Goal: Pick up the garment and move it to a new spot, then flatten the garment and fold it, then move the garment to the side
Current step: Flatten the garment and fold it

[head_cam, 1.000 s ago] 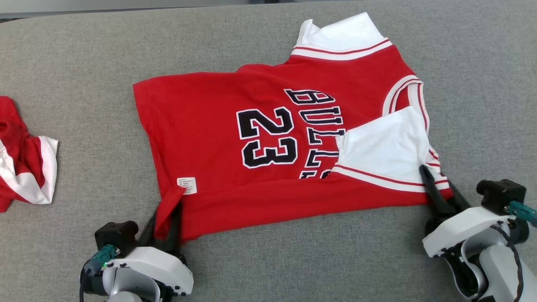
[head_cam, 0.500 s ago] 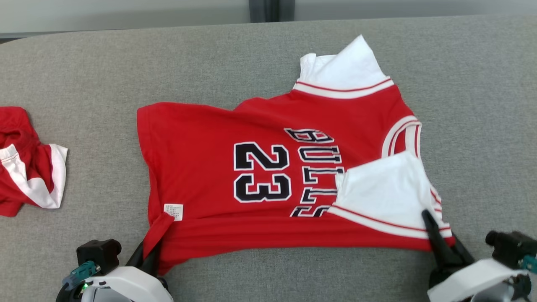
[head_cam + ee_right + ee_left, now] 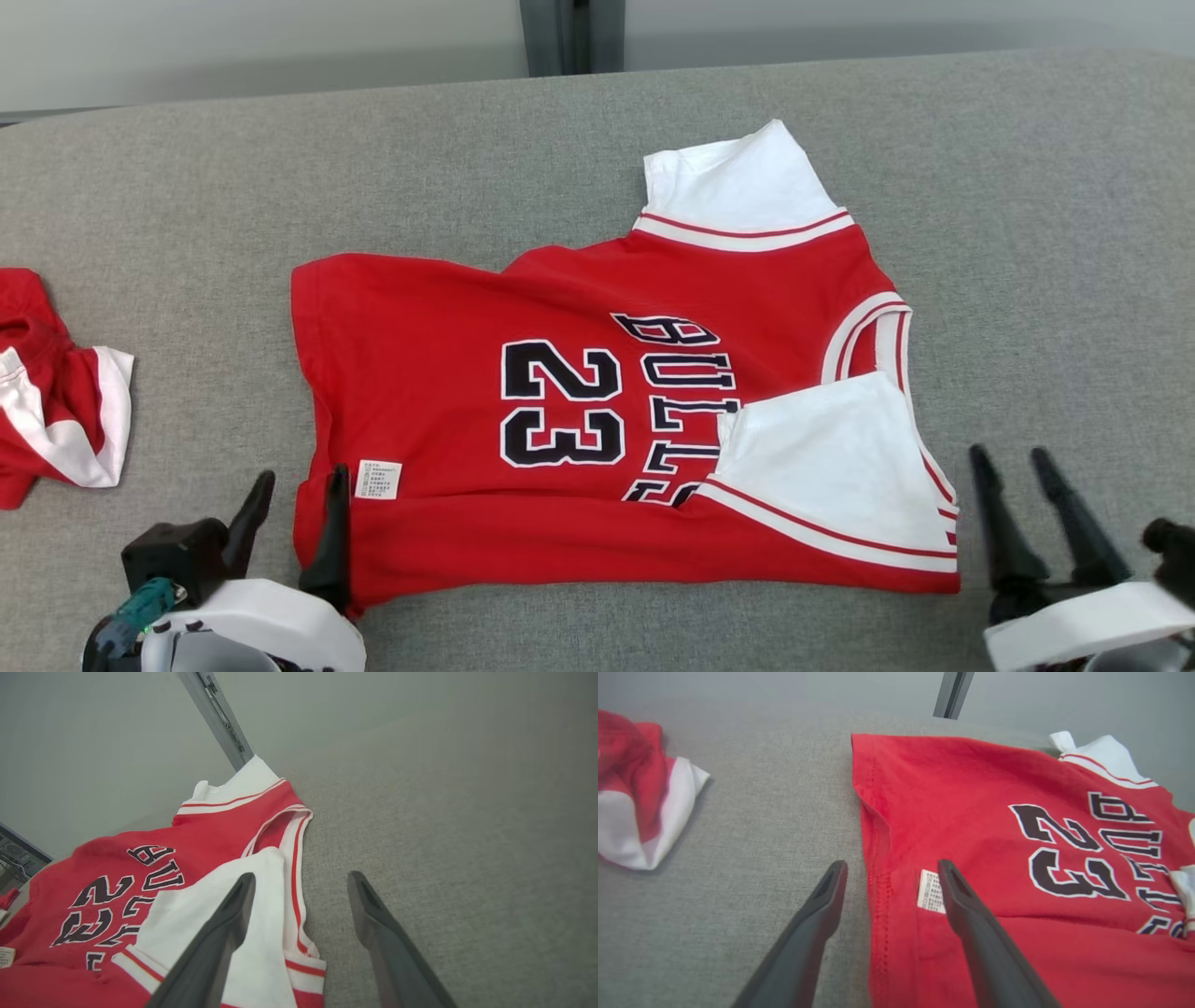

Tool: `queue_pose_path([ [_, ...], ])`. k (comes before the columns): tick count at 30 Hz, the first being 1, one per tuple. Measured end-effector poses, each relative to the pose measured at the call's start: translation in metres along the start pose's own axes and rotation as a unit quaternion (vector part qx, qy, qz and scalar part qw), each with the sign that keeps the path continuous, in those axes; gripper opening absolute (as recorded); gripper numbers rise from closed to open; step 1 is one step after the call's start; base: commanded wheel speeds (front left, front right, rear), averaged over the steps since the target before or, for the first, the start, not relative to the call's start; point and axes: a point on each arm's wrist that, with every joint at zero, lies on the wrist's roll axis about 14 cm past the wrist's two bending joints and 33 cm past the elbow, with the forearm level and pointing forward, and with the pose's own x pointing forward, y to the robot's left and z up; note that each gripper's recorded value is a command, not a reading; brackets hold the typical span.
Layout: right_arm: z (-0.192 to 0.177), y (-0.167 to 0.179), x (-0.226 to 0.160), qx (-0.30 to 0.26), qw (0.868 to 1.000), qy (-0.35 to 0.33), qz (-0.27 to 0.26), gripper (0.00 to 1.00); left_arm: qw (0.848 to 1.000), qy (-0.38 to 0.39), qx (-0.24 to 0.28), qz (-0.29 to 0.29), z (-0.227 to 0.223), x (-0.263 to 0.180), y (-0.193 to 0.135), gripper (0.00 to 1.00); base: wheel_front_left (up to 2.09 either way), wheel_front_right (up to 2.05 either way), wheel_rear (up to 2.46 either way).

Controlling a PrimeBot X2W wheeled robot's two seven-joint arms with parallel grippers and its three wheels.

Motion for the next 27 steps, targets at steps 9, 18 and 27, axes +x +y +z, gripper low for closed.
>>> queue_pose_path([
  [9, 0.094, 0.010, 0.015, -0.099, 0.985, -0.144, 0.020, 1.00, 0.989, -0.146, 0.025, -0.024, 0.081, 0.002, -0.024, 1.00, 0.00, 0.00, 0.00],
  [18, 0.114, 0.042, 0.014, -0.131, 0.977, -0.161, 0.055, 1.00, 0.976, -0.208, 0.066, -0.026, 0.113, -0.005, -0.031, 1.00, 0.00, 0.00, 0.00],
  [27, 0.104, 0.048, 0.011, -0.118, 0.980, -0.149, 0.058, 1.00, 0.977, -0.200, 0.070, -0.021, 0.107, -0.007, -0.029, 1.00, 0.00, 0.00, 0.00],
])
